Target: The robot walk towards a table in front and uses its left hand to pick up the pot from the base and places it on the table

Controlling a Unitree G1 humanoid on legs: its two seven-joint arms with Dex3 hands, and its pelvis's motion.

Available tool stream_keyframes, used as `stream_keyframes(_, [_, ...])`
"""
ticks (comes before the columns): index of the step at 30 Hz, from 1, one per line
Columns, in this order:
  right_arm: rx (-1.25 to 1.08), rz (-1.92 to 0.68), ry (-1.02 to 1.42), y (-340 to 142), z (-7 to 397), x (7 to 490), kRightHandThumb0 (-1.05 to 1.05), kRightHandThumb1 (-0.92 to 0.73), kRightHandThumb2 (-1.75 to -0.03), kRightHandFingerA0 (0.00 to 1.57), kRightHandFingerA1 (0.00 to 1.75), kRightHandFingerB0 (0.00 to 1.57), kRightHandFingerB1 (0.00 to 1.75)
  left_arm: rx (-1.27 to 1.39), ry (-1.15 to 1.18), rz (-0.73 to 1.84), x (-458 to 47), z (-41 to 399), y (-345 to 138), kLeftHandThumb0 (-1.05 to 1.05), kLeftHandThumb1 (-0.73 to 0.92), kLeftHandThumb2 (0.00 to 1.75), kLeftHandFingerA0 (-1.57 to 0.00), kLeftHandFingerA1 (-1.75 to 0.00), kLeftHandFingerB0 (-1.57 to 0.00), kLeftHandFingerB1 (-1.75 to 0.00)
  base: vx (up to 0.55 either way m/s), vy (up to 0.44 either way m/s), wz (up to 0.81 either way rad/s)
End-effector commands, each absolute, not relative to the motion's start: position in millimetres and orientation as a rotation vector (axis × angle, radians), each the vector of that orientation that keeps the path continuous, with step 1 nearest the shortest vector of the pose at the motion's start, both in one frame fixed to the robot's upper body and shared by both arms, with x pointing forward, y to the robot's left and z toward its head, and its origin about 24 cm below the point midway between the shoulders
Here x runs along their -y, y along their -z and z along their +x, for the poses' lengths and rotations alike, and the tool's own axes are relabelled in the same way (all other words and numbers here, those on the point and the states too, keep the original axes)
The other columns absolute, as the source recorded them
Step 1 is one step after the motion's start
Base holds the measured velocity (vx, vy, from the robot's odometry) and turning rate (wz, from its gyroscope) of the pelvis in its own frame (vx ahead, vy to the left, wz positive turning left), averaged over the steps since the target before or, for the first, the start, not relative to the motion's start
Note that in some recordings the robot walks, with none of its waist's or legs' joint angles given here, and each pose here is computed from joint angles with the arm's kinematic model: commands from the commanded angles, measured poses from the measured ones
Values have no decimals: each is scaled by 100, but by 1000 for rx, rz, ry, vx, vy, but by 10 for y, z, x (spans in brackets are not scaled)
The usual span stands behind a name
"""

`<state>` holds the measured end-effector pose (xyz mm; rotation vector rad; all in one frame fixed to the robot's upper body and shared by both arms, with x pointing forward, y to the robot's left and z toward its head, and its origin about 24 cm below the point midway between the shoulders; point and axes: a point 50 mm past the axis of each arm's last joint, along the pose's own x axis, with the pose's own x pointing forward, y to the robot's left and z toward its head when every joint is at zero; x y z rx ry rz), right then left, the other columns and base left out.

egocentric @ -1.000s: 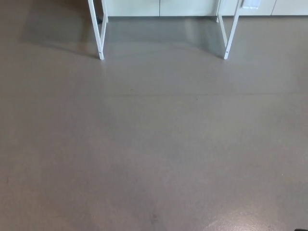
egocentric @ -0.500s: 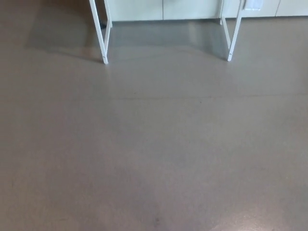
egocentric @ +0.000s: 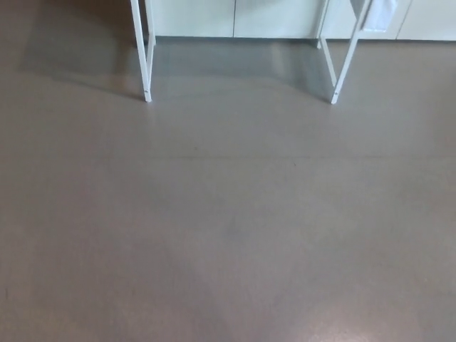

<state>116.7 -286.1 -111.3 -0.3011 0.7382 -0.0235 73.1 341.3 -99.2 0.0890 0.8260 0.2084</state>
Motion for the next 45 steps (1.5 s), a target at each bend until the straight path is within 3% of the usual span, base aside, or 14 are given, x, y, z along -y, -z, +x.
stream_keyframes(1, [-725, -372, 19, 1067, 1181, 2930, -43, -33, -60, 65, 49, 42, 43, -815, -191, 116, -3415, 738, 981, -24, 36, 55, -44, -44, -38, -37, 178, -11, 18])
stream_keyframes(15, [-726, -403, 2, 1078, 1170, 2910, -46, -32, -62, 67, 50, 43, 44, -802, -156, 186, -3424, 727, 951, -32, 34, 58, -48, -45, -39, -39, 220, -148, 11])
stream_keyframes(36, [-726, -404, -50, 1091, 1159, 2859, -48, -34, -64, 69, 51, 41, 45, -805, -160, 214, -3428, 731, 933, -31, 35, 57, -49, -45, -40, -39, 233, 88, -3])
stream_keyframes(45, [-768, -416, -59, 1149, 924, 2837, -48, -35, -64, 68, 50, 42, 45, -847, -158, 209, -3400, 502, 982, -32, 35, 58, -49, -46, -40, -39, 233, -132, 12])
